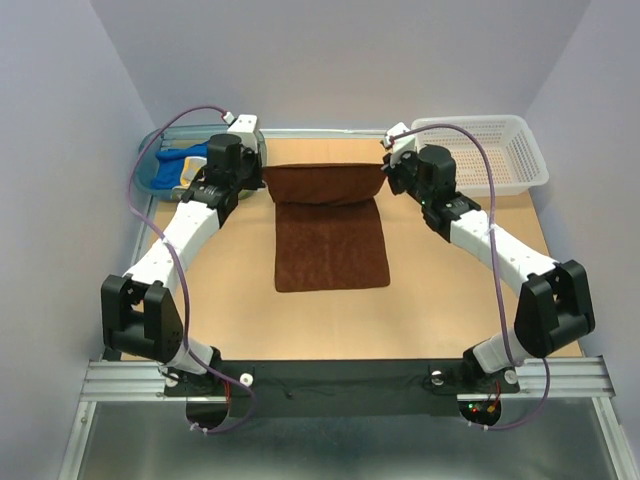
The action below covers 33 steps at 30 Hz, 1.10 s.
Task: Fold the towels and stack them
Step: Fold the towel
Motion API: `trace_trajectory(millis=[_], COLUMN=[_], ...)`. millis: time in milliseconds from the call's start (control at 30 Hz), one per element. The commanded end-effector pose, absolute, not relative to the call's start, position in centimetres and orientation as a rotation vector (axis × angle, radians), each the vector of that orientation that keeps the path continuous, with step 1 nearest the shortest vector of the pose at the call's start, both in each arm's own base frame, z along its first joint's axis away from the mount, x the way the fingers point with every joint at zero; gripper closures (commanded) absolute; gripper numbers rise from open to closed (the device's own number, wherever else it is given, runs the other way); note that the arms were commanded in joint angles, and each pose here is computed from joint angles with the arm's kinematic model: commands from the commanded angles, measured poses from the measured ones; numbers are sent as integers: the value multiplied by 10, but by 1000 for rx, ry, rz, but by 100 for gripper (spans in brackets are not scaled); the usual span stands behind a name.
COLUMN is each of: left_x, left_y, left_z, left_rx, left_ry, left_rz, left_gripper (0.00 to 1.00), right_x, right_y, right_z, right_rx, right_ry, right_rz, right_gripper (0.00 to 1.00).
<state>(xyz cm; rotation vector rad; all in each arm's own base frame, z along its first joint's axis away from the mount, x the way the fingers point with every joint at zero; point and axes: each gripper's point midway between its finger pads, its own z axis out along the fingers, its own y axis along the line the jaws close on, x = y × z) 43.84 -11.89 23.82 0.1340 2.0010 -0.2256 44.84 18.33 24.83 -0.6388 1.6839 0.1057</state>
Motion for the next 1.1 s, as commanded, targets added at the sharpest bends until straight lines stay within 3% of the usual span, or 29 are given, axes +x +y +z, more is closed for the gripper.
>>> trace_trajectory(millis=[0,500,767,1067], left_x=[434,467,476,452], left_y=[-87,-88,-90,-83], left_z=[257,309,306,299], left_rx=[39,17,22,31], left_ry=[1946,1856,1870,1890], left_rz=[-130,-110,-106,-93], left_gripper=[100,100,100,100], right_x=[456,485,491,467], right_y=[144,122,130,129], right_z=[283,361,347,322], right_rx=[-484,-374,-399,-430], right_ry=[1632,1506,1526,1564], right_rz=[-33,-198,-165,-124], right_gripper=[100,100,100,99])
